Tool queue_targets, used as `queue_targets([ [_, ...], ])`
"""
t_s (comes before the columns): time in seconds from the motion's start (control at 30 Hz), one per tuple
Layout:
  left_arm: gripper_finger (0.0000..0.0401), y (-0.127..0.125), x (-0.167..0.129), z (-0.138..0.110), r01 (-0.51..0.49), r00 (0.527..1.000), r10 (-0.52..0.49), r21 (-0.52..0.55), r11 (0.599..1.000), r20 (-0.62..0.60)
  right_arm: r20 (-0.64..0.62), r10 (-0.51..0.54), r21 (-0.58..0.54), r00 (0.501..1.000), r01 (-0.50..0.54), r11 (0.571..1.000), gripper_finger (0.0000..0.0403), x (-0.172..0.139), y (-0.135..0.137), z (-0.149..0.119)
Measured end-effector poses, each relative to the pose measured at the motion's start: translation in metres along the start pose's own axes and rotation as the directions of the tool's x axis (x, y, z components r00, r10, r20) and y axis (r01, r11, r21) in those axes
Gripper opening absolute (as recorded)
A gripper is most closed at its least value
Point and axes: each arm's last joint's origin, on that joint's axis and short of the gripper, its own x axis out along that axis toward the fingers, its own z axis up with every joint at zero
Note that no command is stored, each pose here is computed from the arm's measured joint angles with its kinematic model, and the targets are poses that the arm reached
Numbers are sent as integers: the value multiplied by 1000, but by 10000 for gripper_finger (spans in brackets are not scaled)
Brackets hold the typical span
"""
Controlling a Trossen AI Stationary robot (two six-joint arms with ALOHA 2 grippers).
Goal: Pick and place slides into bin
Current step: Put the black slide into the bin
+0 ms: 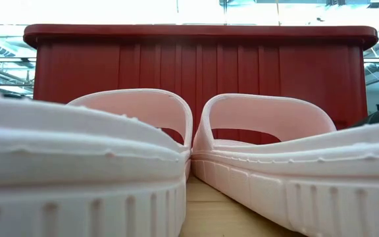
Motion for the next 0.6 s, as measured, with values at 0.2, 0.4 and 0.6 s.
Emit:
queue_targets([
  [0.2, 186, 0, 0, -1, -1, 1000, 1, 1, 1000, -9, 39, 55, -129, 998, -49, 990, 151, 16, 2, 0],
  [0.4, 186, 0, 0, -2, -3, 1000, 3, 7, 1000, -22, 105, 155, -119, 982, -142, 983, 151, 34, 8, 0],
  [0.6, 186, 0, 0, -3, -4, 1000, 4, 5, 1000, -30, 138, 204, -57, 969, -198, 979, 151, 58, 4, -6],
])
